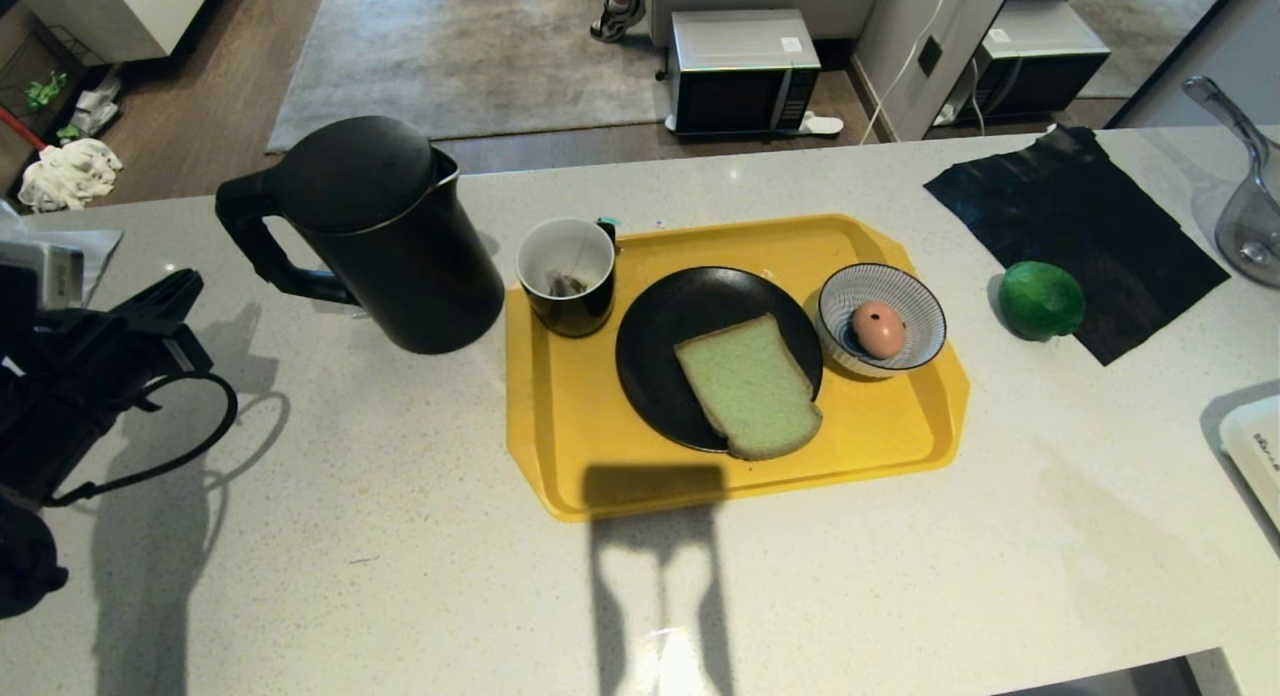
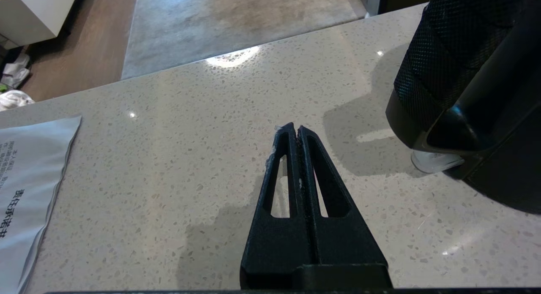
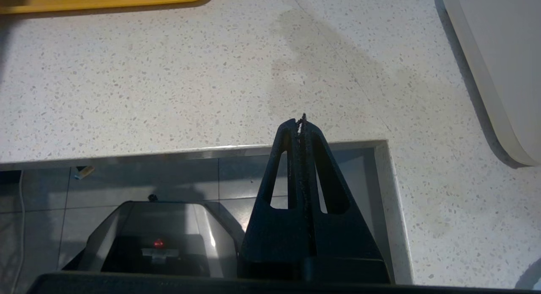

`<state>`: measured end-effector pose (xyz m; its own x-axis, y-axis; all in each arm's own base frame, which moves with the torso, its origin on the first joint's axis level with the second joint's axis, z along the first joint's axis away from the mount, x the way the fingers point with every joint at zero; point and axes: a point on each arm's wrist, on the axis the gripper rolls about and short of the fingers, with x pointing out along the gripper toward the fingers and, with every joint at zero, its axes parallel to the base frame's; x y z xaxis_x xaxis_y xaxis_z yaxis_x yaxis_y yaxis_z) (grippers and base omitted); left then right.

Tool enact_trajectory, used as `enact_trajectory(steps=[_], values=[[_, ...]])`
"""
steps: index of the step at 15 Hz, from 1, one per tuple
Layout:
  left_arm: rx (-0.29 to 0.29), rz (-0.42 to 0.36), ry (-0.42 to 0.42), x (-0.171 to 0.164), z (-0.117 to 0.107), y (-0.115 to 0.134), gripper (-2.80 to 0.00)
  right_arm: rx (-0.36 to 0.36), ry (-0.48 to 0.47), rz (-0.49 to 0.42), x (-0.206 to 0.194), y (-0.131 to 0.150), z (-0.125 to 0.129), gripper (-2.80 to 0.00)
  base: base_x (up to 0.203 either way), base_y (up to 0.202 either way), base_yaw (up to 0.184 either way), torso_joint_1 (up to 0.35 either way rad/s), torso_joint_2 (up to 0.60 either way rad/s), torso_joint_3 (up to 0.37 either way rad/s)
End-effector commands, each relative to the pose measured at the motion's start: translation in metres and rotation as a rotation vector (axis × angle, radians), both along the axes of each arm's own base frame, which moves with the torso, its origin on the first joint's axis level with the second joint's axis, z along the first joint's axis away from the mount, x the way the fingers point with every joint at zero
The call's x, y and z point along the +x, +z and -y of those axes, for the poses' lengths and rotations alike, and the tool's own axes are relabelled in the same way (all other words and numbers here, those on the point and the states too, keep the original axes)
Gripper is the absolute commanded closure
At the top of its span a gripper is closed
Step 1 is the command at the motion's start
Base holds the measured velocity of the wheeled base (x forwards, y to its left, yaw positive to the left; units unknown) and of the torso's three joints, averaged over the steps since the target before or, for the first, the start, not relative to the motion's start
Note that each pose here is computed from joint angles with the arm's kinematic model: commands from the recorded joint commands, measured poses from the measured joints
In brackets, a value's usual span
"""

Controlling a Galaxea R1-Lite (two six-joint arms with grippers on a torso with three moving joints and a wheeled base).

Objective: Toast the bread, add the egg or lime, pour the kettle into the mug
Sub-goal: Pick up the kettle

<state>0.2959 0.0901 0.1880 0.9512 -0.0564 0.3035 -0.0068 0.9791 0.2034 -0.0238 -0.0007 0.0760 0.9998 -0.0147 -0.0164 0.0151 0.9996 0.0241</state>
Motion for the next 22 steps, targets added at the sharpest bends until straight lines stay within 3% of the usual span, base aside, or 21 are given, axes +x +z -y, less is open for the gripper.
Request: enact_trajectory(steps=[1,6,10,15,19,22], values=[[0.001,0.020,-0.005,0.000,0.000,0.004,0.00,0.000,0.001,-0.002,0.000,0.000,0.000,0.00,0.000,0.000,0.000,0.000,0.00,0.000],[-0.025,0.086,0.006,0.013,-0.005,0.018,0.00,0.000,0.001,0.000,0.000,0.000,0.000,0.00,0.000,0.000,0.000,0.000,0.00,0.000],[-0.059,0.083,-0.011,0.026,-0.002,0.014,0.00,0.000,0.001,0.000,0.000,0.000,0.000,0.00,0.000,0.000,0.000,0.000,0.00,0.000],[-0.052,0.124,-0.047,0.041,0.006,0.021,0.00,0.000,0.001,-0.001,0.000,0.000,0.000,0.00,0.000,0.000,0.000,0.000,0.00,0.000],[-0.060,0.179,-0.030,0.053,0.011,0.030,0.00,0.000,0.001,-0.001,0.000,0.000,0.000,0.00,0.000,0.000,0.000,0.000,0.00,0.000],[-0.067,0.174,-0.024,0.059,0.012,0.026,0.00,0.000,0.001,0.000,0.000,0.000,0.000,0.00,0.000,0.000,0.000,0.000,0.00,0.000]])
